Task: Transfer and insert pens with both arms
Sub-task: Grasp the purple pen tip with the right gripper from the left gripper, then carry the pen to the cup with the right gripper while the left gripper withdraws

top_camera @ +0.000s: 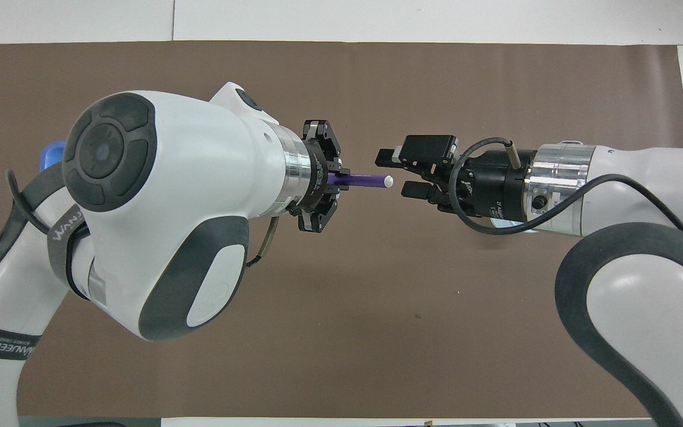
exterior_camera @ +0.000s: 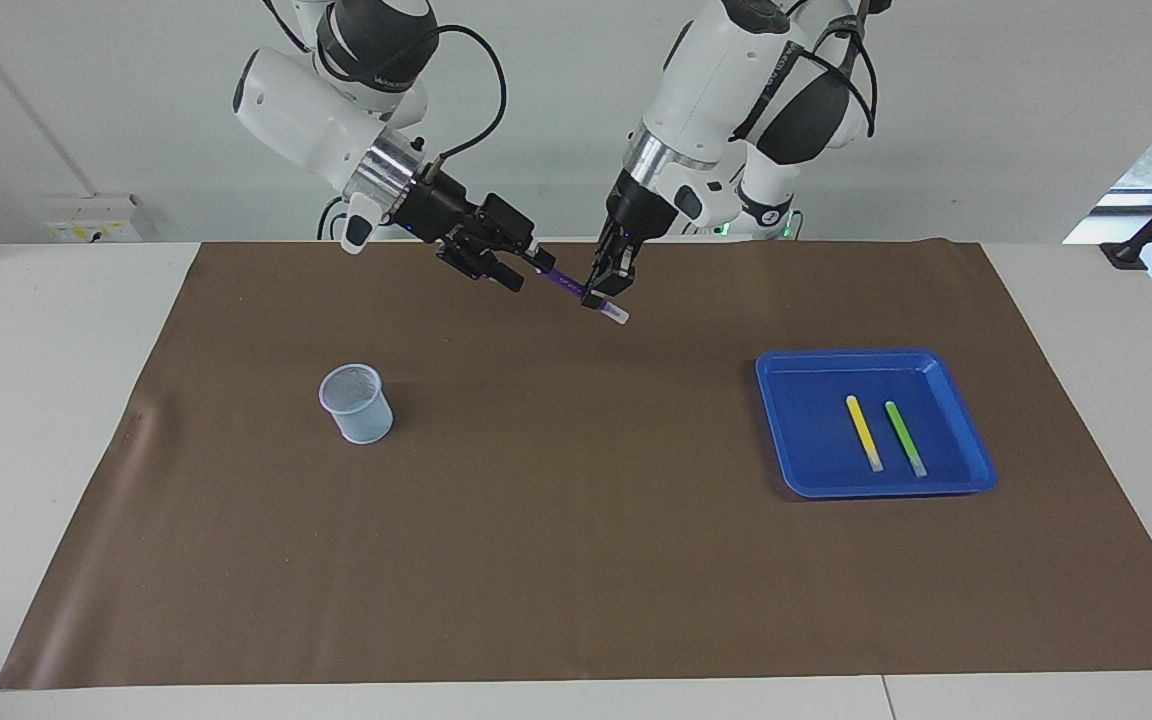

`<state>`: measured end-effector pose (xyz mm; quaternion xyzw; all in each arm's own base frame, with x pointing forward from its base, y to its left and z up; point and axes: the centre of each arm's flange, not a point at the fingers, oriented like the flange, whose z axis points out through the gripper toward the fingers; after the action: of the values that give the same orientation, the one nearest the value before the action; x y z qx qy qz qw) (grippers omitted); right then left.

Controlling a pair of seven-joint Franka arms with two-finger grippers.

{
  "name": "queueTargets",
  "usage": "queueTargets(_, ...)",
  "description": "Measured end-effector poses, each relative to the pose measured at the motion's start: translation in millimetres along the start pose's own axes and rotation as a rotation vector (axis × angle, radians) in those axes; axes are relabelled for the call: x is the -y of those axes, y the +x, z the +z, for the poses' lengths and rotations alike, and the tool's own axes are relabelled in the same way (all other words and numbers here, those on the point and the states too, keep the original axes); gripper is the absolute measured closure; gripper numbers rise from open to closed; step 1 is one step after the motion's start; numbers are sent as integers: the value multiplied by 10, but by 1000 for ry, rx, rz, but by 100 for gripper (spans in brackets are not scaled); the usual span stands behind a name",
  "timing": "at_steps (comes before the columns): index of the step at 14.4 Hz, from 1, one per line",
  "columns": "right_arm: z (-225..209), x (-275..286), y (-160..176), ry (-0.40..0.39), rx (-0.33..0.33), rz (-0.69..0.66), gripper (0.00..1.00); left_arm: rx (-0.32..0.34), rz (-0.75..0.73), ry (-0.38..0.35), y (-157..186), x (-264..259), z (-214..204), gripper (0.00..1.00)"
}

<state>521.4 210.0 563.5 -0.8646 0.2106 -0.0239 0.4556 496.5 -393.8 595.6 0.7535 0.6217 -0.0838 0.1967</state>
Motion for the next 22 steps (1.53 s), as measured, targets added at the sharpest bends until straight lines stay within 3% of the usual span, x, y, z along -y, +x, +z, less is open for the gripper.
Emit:
queueTargets(9, 95, 51, -73, 3, -9, -14, 30, 3, -8, -2, -13, 5, 7, 83)
queueTargets(11, 95, 51, -72, 3, -9, -14, 47, 3, -8, -2, -13, 6, 7, 83)
queueTargets(13, 95, 51, -72, 3, -10, -14, 52, 3, -8, -2, -13, 6, 7, 83)
queueTargets(14, 95, 51, -72, 3, -10, -14, 63, 3, -8, -2, -13, 6, 8, 83)
queueTargets(17, 102, 27, -63, 0, -10, -14, 72, 3, -11, -4, 0, -2, -1, 83)
queueTargets(18, 107, 14, -59, -1, -9, -14, 82, 2, -12, -5, 8, -6, -7, 83)
queueTargets(22, 108, 11, -59, -2, -9, -16, 82, 2, -12, -5, 9, -4, -4, 83)
